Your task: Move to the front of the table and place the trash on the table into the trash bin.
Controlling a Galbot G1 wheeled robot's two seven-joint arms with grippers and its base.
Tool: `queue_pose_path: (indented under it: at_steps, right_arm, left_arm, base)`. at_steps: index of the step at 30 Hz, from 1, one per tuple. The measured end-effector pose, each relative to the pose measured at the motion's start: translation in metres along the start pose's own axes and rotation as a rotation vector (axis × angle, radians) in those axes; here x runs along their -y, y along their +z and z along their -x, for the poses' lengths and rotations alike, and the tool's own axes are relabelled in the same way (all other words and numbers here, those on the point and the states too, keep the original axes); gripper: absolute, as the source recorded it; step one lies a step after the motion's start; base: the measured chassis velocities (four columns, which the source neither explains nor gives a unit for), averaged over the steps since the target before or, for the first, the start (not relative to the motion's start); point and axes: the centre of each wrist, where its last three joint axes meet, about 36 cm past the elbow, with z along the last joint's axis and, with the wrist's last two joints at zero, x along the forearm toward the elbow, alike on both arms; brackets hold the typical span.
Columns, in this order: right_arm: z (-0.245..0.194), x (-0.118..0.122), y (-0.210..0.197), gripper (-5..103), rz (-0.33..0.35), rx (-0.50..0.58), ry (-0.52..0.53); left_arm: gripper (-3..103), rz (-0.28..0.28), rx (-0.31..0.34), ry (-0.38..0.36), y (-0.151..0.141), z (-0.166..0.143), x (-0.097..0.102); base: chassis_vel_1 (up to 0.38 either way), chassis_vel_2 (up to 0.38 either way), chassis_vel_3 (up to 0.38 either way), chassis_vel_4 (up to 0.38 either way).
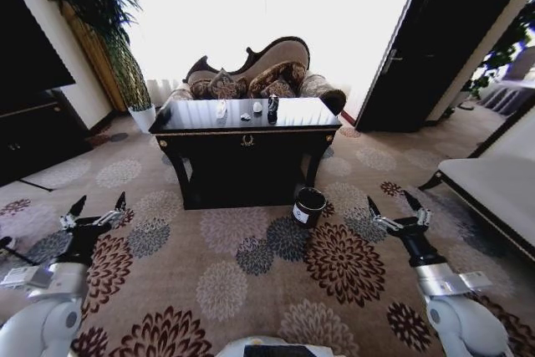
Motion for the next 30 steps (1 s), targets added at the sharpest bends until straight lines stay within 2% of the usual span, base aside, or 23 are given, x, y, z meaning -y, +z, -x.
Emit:
queue_pose_path:
  at_steps: [17,30]
  right_arm:
    - [0.0011,-0.0008,-0.0018,100,0.005,0.011,-0.001]
    - [0.0028,-0.0007,-0.0101,100,0.004,0.026,-0.004]
  left_arm:
    - [100,0.004,0.002,0.011,0.0024,-0.001,0.0017]
    - [100,0.013,0.025,0.015,-0.0064,-0.0021,0.0004]
  base:
    - [-0.313,0.328,0.322,-0.321]
    - [-0.29,0.284,0.282,-0.287]
